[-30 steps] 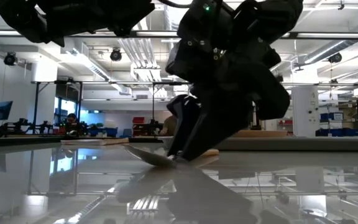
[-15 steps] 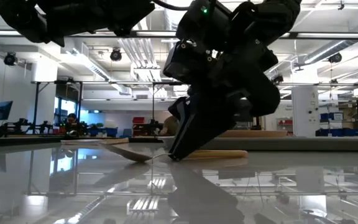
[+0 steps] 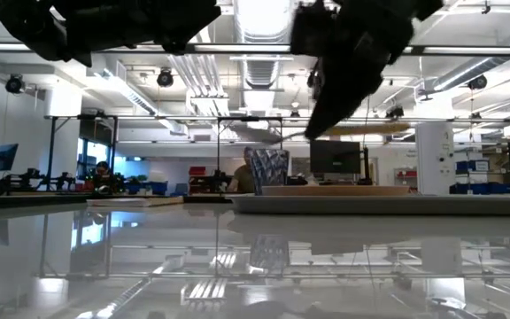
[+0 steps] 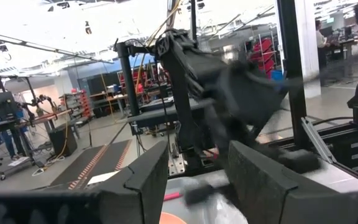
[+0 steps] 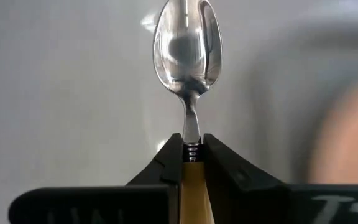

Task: Pick and place plate/cup/fork/spoon on tray
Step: Put the yellow spoon on the right of the gray serving tray

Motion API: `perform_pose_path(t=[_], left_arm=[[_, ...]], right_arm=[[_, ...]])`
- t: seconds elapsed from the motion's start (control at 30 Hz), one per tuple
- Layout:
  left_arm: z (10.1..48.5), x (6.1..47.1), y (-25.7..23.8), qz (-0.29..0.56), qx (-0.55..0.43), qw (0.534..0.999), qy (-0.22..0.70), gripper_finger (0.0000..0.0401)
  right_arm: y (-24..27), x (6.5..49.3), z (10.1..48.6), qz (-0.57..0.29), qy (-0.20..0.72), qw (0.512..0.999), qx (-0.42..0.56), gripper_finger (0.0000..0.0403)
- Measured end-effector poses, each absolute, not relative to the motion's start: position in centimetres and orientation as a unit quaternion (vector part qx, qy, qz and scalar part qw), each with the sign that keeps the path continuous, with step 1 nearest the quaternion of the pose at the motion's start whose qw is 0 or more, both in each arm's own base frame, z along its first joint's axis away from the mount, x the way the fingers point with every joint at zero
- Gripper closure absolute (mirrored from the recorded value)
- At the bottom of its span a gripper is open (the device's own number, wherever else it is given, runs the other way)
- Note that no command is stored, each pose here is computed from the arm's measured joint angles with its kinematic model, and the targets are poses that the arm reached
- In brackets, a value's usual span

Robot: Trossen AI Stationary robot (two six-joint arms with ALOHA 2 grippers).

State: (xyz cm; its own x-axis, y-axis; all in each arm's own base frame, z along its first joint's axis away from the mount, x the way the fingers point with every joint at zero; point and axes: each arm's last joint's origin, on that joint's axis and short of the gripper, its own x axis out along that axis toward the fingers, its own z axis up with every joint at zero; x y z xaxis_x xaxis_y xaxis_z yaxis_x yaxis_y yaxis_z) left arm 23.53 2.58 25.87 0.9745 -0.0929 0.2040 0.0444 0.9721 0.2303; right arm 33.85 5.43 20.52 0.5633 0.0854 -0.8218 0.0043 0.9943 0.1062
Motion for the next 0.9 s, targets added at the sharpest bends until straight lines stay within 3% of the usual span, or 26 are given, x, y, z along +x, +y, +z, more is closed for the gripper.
perform_pose_path(t=[0.23,0.4,0.7,0.9], left_arm=[[25.9,23.5,2.6,-0.035,0.113,0.987,-0.107,0.0248],[25.9,23.5,2.6,-0.035,0.113,0.987,-0.107,0.0248],[25.8,23.5,2.6,-0.035,0.115,0.987,-0.103,0.0248],[25.8,23.5,2.6,-0.034,0.116,0.987,-0.104,0.0248]], right_arm=[[1.1,27.9,22.7,-0.221,0.451,0.850,0.161,0.0374],[-2.4,22.8,22.6,-0.400,0.405,0.789,0.232,0.0374],[-4.8,15.4,19.6,-0.524,0.306,0.722,0.333,0.0375],[-4.7,13.9,17.0,-0.546,0.230,0.704,0.392,0.0375]])
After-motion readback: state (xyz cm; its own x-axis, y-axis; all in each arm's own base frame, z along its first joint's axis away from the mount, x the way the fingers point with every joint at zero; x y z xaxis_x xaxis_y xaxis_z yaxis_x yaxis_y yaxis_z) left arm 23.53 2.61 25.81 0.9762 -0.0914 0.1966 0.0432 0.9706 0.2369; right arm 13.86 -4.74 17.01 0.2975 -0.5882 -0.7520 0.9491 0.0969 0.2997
